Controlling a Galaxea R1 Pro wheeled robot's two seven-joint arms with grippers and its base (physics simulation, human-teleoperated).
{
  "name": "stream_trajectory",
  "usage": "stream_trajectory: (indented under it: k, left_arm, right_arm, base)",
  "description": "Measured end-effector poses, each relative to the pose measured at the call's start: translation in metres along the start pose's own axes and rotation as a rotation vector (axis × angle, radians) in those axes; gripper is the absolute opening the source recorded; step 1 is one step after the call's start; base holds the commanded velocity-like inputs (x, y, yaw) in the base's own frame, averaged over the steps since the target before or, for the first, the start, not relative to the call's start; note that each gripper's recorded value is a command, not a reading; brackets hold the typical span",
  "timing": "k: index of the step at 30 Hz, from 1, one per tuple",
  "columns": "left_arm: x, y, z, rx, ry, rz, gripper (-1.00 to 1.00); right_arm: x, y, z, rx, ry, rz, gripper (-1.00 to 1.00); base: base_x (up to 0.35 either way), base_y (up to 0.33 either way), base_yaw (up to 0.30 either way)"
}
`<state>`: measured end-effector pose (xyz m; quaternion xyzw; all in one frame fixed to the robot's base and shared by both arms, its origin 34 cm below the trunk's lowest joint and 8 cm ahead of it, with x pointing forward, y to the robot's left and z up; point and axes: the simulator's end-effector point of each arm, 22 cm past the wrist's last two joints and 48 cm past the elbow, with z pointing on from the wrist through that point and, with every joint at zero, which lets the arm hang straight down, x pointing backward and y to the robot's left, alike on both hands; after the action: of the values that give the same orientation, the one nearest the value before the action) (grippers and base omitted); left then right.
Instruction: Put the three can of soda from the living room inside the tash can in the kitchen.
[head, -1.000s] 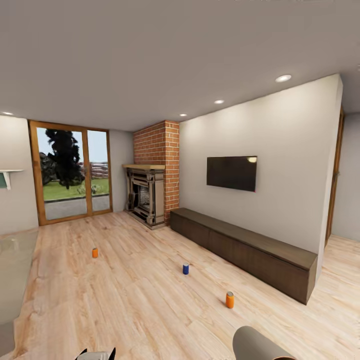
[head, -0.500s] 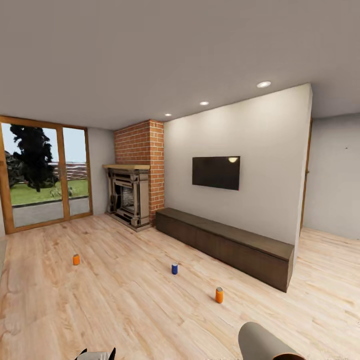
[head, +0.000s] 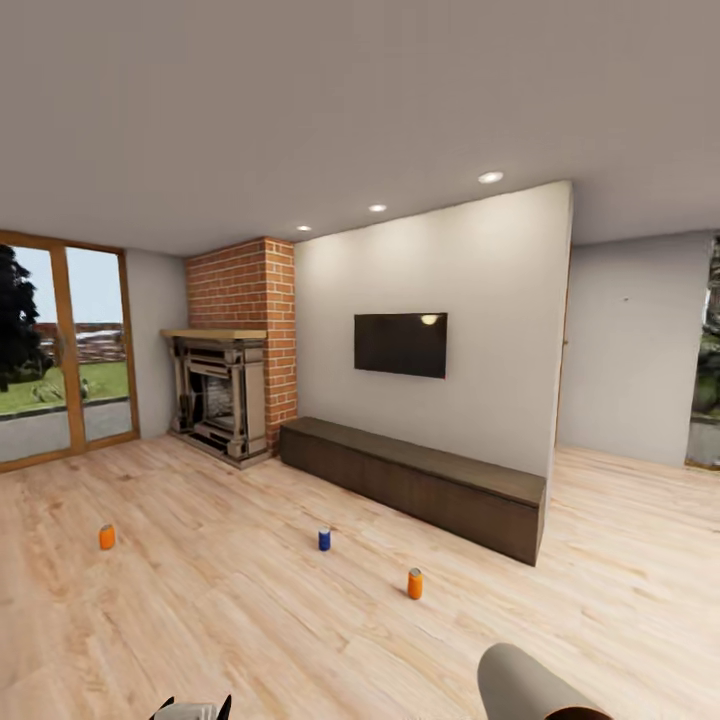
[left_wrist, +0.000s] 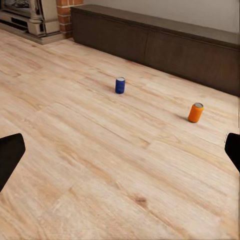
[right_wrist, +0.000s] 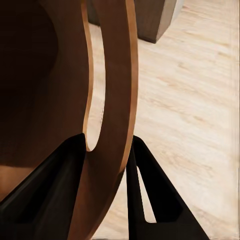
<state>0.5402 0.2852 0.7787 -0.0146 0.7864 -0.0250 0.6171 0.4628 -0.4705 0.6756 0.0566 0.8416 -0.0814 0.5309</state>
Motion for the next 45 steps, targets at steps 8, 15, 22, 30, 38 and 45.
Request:
stream_trajectory:
  k: [8, 15, 22, 30, 38, 45]
  left_arm:
    - [0.0002, 0.0, -0.0001, 0.0, 0.0, 0.0, 1.0]
    - [0.0, 0.0, 0.0, 0.0, 0.0, 0.0, 1.0]
    - [-0.0001, 0.0, 0.0001, 0.0, 0.0, 0.0, 1.0]
    - [-0.0016, 0.0, 0.0001, 0.0, -0.007, 0.001, 1.0]
    - [-0.0007, -0.0002, -0.0002, 0.001, -0.005, 0.001, 1.0]
    - [-0.0007, -0.0002, -0.0001, 0.001, -0.005, 0.001, 1.0]
  right_arm:
    - [0.0001, 0.0001, 0.0, 0.0, 0.0, -0.001, -1.0]
    - [0.0001, 0.0003, 0.0, -0.001, 0.0, -0.001, -1.0]
    - [0.0001, 0.0001, 0.0, 0.0, 0.0, -0.001, -1.0]
    - [0.0001, 0.0002, 0.0, -0.001, 0.0, -0.001, -1.0]
    - [0.0003, 0.0016, 0.0, -0.004, 0.001, -0.002, -1.0]
    - [0.0003, 0.001, 0.0, -0.001, 0.0, 0.001, -1.0]
  base:
    - [0.0, 0.181, -0.251]
    - [0.0, 0.175, -0.251]
    - [0.0, 0.164, -0.251]
    - [0.0, 0.133, -0.251]
    - [0.0, 0.111, -0.251]
    - [0.0, 0.109, -0.249]
